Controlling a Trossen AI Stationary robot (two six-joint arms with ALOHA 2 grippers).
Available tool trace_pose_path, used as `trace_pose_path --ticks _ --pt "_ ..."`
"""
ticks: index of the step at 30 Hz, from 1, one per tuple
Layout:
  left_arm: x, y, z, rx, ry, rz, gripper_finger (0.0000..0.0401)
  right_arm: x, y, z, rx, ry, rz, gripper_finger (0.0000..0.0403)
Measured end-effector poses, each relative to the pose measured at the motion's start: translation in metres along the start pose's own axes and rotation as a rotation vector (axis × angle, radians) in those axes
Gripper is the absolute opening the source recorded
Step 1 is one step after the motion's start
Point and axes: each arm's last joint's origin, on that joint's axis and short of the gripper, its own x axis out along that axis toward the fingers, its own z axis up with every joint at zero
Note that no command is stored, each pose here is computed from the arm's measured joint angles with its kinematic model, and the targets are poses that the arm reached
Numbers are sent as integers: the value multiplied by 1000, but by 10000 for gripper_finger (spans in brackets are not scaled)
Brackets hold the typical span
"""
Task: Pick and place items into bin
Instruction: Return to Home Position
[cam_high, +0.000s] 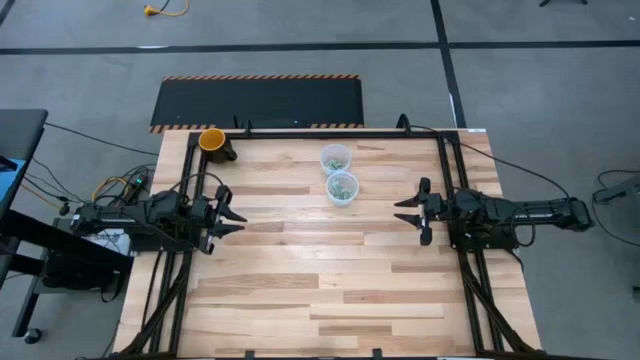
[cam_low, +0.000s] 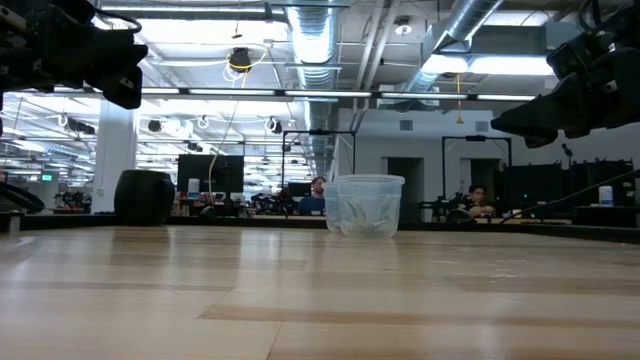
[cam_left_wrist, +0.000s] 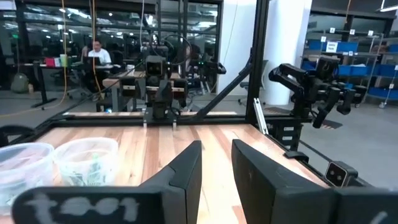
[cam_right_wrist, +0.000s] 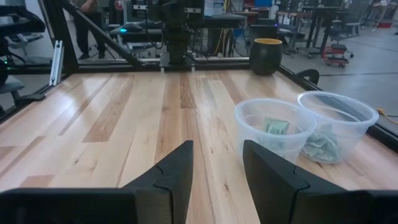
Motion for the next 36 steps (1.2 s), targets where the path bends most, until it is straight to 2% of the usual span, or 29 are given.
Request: trace_pose_path --ticks 5,36 --pt "0 1 -6 -2 62 12 77 0 0 0 0 3 0 134" --pt "0 2 -7 12 66 37 77 0 0 0 0 3 0 133"
